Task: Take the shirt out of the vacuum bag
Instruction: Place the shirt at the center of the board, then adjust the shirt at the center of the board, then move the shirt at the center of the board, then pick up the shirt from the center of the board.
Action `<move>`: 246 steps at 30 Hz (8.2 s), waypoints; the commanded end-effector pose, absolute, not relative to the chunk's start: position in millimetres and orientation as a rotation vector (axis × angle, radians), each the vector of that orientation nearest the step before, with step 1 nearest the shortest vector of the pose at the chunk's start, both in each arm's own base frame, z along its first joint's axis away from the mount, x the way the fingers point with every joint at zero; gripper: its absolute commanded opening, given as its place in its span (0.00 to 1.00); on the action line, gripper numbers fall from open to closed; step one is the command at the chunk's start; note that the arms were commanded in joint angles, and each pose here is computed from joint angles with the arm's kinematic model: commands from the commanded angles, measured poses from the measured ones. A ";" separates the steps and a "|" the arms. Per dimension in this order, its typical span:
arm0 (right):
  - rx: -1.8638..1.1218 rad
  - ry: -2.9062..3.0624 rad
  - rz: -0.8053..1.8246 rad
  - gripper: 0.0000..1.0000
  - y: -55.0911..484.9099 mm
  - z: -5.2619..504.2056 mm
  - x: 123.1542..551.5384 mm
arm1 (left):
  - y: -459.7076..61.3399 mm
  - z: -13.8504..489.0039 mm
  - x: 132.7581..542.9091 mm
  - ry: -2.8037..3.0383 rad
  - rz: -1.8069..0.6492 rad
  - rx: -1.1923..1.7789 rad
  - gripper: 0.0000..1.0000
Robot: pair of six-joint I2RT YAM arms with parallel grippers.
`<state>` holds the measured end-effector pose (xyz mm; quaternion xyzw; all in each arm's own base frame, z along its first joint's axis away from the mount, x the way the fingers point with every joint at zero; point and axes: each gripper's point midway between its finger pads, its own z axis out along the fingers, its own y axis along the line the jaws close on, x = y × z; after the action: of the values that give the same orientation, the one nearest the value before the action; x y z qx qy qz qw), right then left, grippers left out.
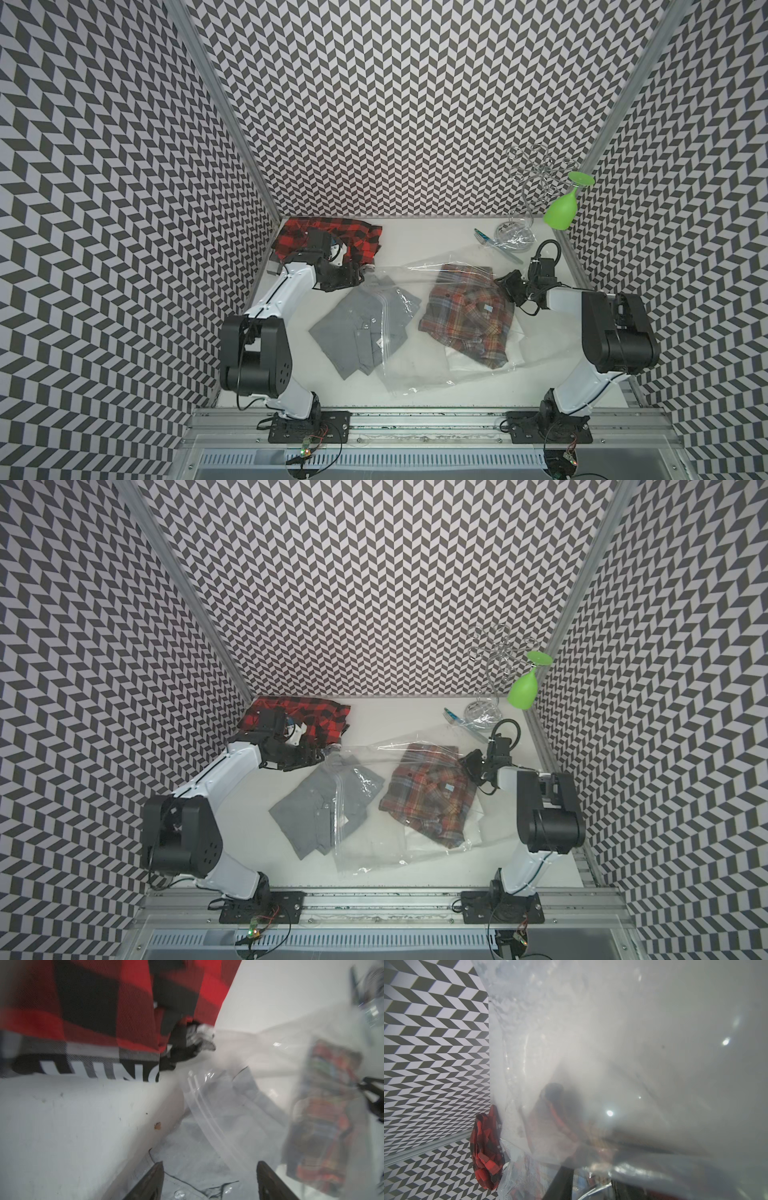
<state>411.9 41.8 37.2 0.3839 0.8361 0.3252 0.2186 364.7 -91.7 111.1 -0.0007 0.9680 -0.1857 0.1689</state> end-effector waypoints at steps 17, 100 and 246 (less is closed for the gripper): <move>1.123 2.388 0.861 0.35 35.6 10.2 392.9 | -74.4 37.3 353.8 2.995 0.023 0.226 0.70; 1.033 2.440 0.937 0.37 44.9 -1.4 398.8 | 124.3 101.8 240.1 2.141 -0.461 -1.442 0.72; 1.019 2.375 1.134 0.41 30.3 -12.3 403.6 | -61.7 38.2 259.6 3.005 -0.289 -0.460 0.00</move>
<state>429.7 41.6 36.2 0.2968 0.8178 0.4449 0.2125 238.6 -65.4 24.3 -0.1394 0.9886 -0.0559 -0.0095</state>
